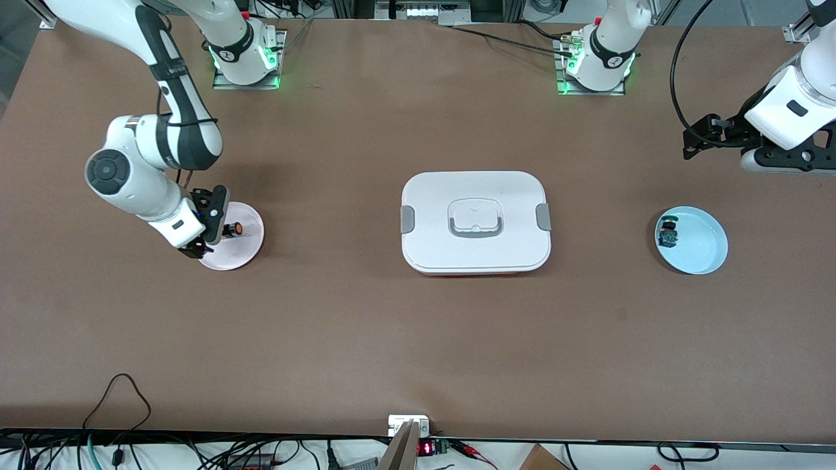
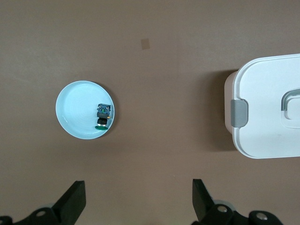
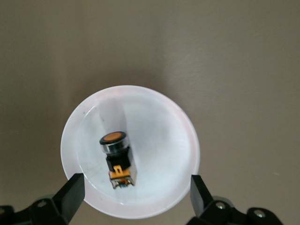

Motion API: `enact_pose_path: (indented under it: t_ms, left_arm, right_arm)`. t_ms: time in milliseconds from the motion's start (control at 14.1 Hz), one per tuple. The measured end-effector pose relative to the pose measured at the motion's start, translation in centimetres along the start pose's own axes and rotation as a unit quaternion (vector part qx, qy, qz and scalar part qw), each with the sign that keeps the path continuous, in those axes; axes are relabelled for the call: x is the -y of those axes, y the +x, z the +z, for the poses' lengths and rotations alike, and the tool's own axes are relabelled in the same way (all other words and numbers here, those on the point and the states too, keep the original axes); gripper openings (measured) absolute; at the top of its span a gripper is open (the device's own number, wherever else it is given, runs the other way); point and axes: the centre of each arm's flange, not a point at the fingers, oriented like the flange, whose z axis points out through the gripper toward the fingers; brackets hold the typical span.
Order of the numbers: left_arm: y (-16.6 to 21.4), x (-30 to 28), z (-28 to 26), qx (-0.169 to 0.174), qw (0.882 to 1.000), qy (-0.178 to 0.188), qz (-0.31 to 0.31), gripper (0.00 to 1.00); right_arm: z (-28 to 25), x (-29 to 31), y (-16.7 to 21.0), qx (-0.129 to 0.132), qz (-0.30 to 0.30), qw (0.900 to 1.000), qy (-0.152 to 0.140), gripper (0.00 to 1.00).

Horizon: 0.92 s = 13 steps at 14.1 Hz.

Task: Transfer orange switch to right arm and place
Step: 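Open the right gripper and raise it away from the plate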

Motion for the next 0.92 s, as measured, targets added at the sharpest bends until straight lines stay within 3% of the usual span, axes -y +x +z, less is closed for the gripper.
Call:
enact_pose_path:
  t_ms: [426, 568, 710, 923]
  left_arm:
    - [-0.1, 0.0, -0.1, 0.002, 1.000, 0.000, 0.000, 1.00]
    - [-0.1, 0.0, -0.1, 0.003, 1.000, 0.000, 0.000, 1.00]
    - [-0.1, -0.1, -0.1, 0.003, 1.000, 0.000, 0.001, 1.00]
    - [-0.1, -0.1, -0.1, 0.005, 1.000, 0.000, 0.001, 1.00]
  right_arm:
    - [-9.8, -3.1, 1.1, -0.041, 0.064, 0.997, -0.008, 1.00]
    - [-11.9, -3.4, 1.4, -0.050, 0.123, 0.991, 0.004, 1.00]
    - [-13.7, -3.4, 1.7, -0.064, 0.212, 0.975, 0.019, 1.00]
    - [-15.7, -3.2, 2.0, -0.070, 0.337, 0.939, 0.023, 1.00]
